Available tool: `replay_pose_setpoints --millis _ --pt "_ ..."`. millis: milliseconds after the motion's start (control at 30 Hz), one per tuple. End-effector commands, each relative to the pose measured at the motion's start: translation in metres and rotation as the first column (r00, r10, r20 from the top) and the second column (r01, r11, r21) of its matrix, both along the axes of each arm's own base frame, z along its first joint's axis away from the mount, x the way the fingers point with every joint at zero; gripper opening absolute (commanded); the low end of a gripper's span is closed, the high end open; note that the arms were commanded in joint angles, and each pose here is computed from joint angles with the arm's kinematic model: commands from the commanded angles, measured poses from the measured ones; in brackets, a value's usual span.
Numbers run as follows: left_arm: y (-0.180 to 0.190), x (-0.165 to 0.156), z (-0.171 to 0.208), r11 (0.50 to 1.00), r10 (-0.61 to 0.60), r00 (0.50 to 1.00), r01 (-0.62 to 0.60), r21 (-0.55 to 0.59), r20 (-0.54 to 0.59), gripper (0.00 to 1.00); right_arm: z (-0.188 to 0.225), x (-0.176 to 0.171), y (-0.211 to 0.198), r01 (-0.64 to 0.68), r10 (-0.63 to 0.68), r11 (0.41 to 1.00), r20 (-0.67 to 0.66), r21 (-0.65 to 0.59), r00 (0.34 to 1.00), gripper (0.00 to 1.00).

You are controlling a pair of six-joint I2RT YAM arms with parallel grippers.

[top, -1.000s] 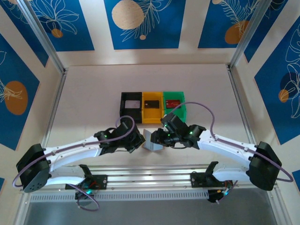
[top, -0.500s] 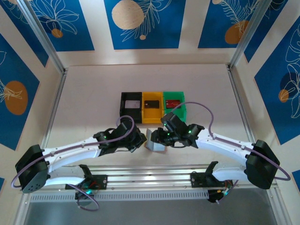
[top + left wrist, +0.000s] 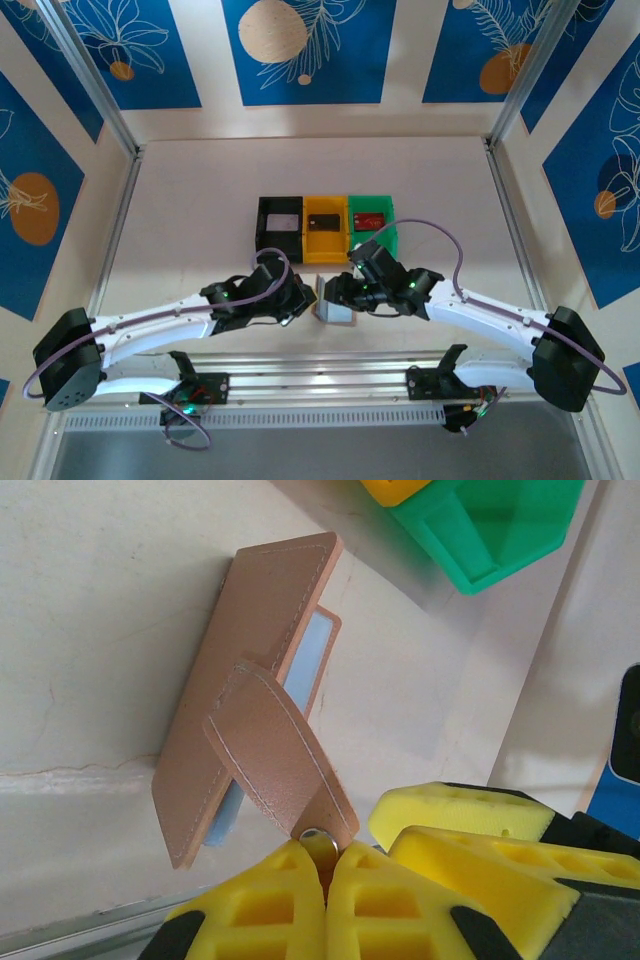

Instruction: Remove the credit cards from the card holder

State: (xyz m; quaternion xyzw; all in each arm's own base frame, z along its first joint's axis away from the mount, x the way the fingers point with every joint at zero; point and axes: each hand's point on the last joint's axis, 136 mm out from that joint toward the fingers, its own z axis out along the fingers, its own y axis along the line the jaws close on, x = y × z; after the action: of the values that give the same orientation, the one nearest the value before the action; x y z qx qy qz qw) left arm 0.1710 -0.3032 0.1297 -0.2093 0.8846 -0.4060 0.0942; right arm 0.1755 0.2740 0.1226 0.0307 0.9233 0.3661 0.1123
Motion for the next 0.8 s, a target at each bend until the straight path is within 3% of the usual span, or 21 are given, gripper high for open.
replay_pose_setpoints --millis 0,567,767 --pt "-0.007 0.001 0.013 0.999 0.008 1.000 -0.006 -0.047 0.026 0.00 0.007 -0.002 0.009 -0.048 0.047 0.998 0.010 0.048 0.999 0.36" --pt "0.001 -0.006 -0.001 0.999 0.018 1.000 -0.017 -0.034 0.012 0.00 -0.005 0.006 0.027 -0.013 0.018 0.998 -0.077 0.064 0.997 0.35" --pt "-0.011 -0.003 0.016 0.998 0.000 0.999 0.003 -0.063 0.040 0.00 -0.007 0.007 0.028 0.025 -0.022 0.999 -0.100 0.032 0.995 0.34"
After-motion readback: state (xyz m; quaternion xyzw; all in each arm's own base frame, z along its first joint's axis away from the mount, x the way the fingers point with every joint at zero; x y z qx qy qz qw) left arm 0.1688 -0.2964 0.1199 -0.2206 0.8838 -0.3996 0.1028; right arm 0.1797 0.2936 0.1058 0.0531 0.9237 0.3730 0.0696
